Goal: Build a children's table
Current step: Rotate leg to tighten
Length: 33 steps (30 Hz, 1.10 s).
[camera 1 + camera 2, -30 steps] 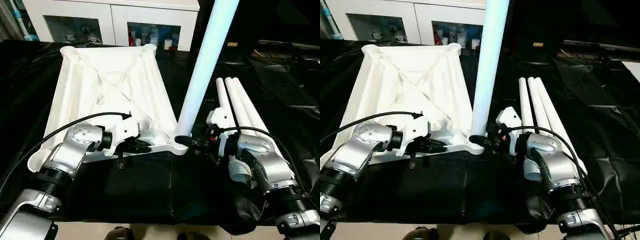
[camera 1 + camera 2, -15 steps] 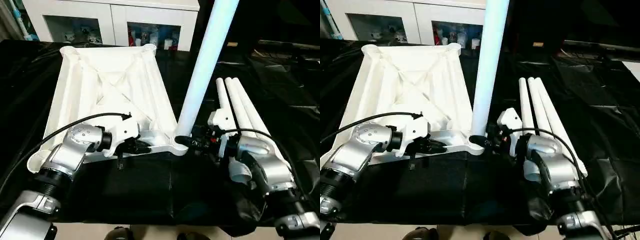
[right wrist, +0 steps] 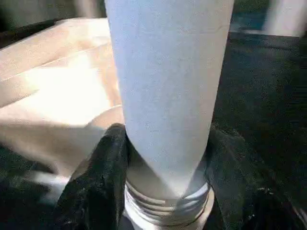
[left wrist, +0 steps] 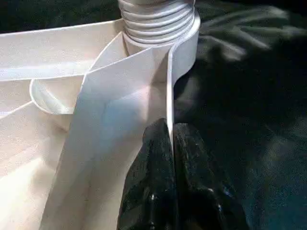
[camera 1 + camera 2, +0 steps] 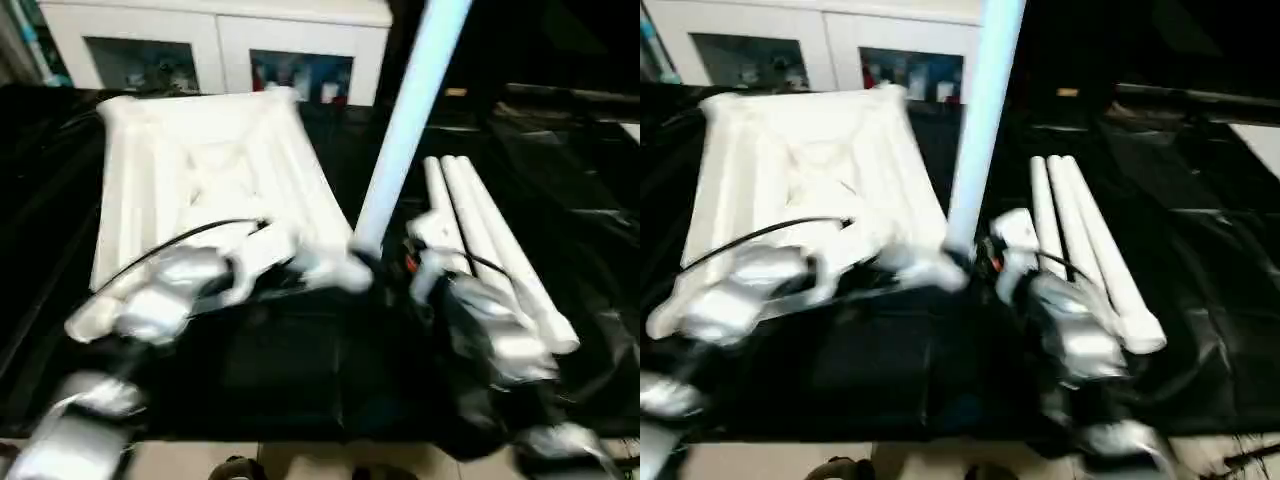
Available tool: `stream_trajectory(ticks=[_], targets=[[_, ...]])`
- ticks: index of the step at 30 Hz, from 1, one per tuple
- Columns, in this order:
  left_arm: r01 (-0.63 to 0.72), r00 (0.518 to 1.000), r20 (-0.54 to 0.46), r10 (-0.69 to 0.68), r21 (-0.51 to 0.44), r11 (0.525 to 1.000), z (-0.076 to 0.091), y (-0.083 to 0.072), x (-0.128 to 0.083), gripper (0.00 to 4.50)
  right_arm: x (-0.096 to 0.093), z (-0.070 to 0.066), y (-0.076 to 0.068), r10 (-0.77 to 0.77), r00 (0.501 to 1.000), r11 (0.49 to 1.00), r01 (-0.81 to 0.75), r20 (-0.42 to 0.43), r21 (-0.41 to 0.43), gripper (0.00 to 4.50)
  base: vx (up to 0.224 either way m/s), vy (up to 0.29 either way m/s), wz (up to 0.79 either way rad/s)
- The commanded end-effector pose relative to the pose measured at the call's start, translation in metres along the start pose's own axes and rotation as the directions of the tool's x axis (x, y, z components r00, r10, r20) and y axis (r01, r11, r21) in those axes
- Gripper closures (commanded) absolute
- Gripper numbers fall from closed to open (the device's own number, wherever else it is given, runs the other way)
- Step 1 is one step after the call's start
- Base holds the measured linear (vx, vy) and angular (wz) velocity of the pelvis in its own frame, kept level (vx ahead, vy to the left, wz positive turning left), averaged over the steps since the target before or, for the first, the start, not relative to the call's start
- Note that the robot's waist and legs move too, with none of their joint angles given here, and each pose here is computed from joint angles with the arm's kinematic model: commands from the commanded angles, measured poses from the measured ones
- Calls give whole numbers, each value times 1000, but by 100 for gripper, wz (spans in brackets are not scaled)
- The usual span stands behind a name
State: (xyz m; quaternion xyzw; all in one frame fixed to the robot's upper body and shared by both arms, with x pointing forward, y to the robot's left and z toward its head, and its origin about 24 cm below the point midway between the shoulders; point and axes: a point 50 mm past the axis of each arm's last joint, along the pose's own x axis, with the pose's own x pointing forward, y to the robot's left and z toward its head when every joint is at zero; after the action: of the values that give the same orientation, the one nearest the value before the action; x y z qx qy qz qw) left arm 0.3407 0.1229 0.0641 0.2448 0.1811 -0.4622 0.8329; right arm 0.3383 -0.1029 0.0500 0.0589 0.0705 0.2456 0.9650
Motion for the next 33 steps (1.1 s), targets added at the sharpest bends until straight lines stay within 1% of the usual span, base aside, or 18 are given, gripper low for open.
stream_trajectory(ticks=[1,4,5,9,10,11,12,14,16,17,19,21,22,23,26,27,30,33], targets=[[-89,993,-85,85,-44,995,-11,-1,9,450,-3,-36,-2,-120,981,985,136,-150,102,246,0,0,0],[-97,992,-82,93,-47,994,-7,-3,13,450,4,-33,3,-146,979,976,166,-144,138,246,0,0,0],[-85,993,-88,82,-32,996,-4,-6,16,450,11,-28,10,-135,982,979,152,-129,136,246,0,0,0],[-66,992,-106,64,-12,998,-6,-7,16,450,17,-20,22,-33,997,995,40,-70,92,246,0,0,0],[-58,992,-112,56,-7,998,-7,-8,15,450,17,-18,24,-4,999,994,9,-52,112,246,0,0,0],[-54,992,-114,53,-9,998,-7,-8,14,450,17,-17,24,4,999,993,1,-43,115,190,0,0,0],[-34,992,-125,33,-7,999,-10,-8,11,450,15,-12,22,40,999,994,-40,-2,99,176,0,0,0],[-25,991,-132,24,-2,1000,-11,-8,8,450,13,-8,21,63,998,995,-64,15,76,171,0,0,0],[-13,991,-131,13,1,1000,-12,-8,6,450,11,-5,19,88,996,995,-90,30,54,142,0,0,0],[5,991,-137,-5,3,1000,-14,-8,3,450,9,1,16,124,991,991,-126,50,42,133,0,0,0],[47,990,-134,-45,13,999,-16,-8,-3,450,2,9,11,208,977,978,-207,38,-23,127,0,0,0],[102,988,-121,-97,40,994,-17,-10,-10,450,-7,14,4,283,959,957,-282,7,-70,100,0,0,0],[123,986,-118,-116,48,991,-18,-10,-12,450,-11,15,1,309,951,948,-309,-5,-81,100,0,0,0],[194,979,-80,-186,101,976,-16,-15,-18,450,-20,16,-5,375,926,920,-377,-37,-105,100,52,-28,2],[226,971,-102,-216,93,970,-19,-16,-25,450,-33,14,-10,463,881,869,-473,-100,-143,100,61,-29,5],[231,970,-103,-220,112,966,-19,-16,-27,450,-37,14,-11,483,868,854,-496,-116,-155,100,71,-31,9],[268,962,-94,-258,111,957,-20,-18,-33,450,-46,9,-13,535,827,806,-561,-172,-187,100,80,-29,5],[286,956,-93,-277,108,952,-19,-19,-36,450,-46,7,-11,555,811,790,-584,-185,-189,100,70,-28,1]])
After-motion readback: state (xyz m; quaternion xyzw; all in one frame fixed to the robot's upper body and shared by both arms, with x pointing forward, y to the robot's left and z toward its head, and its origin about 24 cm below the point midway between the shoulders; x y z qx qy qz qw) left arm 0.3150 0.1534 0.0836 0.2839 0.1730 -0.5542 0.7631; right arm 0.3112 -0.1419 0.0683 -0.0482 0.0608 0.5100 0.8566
